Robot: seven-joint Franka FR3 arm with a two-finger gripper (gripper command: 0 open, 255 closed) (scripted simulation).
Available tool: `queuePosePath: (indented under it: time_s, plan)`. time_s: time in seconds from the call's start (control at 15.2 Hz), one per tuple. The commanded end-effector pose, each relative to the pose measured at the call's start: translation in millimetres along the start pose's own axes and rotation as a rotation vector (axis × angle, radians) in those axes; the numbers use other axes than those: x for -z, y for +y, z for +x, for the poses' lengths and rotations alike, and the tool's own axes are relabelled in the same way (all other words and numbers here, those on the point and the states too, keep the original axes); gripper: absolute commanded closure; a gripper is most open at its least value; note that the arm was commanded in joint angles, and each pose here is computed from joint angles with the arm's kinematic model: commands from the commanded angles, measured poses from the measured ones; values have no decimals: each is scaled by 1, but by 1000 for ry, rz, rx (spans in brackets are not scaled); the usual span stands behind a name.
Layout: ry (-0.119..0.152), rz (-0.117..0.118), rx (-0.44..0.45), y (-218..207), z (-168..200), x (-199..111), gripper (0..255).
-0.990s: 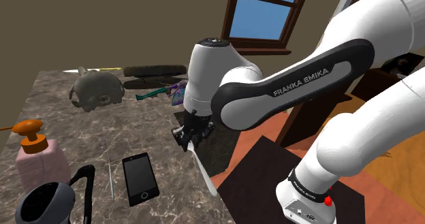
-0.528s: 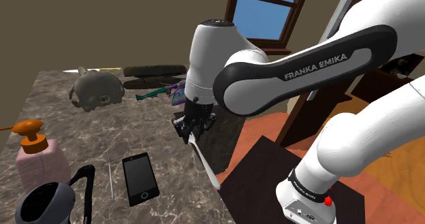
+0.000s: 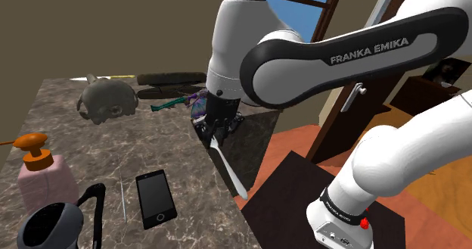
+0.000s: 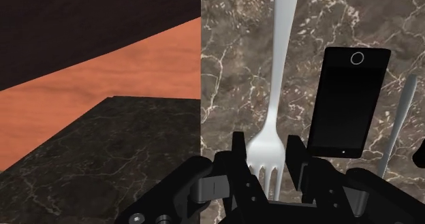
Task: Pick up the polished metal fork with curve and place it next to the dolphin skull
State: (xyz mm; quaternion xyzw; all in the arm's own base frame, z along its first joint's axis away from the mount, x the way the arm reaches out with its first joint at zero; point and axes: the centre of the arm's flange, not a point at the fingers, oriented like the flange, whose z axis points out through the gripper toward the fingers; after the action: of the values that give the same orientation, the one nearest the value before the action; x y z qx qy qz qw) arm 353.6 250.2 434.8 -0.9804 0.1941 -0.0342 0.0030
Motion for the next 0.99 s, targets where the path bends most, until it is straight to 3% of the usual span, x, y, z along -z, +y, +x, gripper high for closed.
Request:
queuePosePath:
  time_s: [0.0, 0.59, 0.92]
  plan:
    - [0, 0, 0, 1, 1, 11, 255]
    - [0, 0, 0, 0, 4, 56, 255]
    - [0, 0, 0, 6, 69, 52, 255]
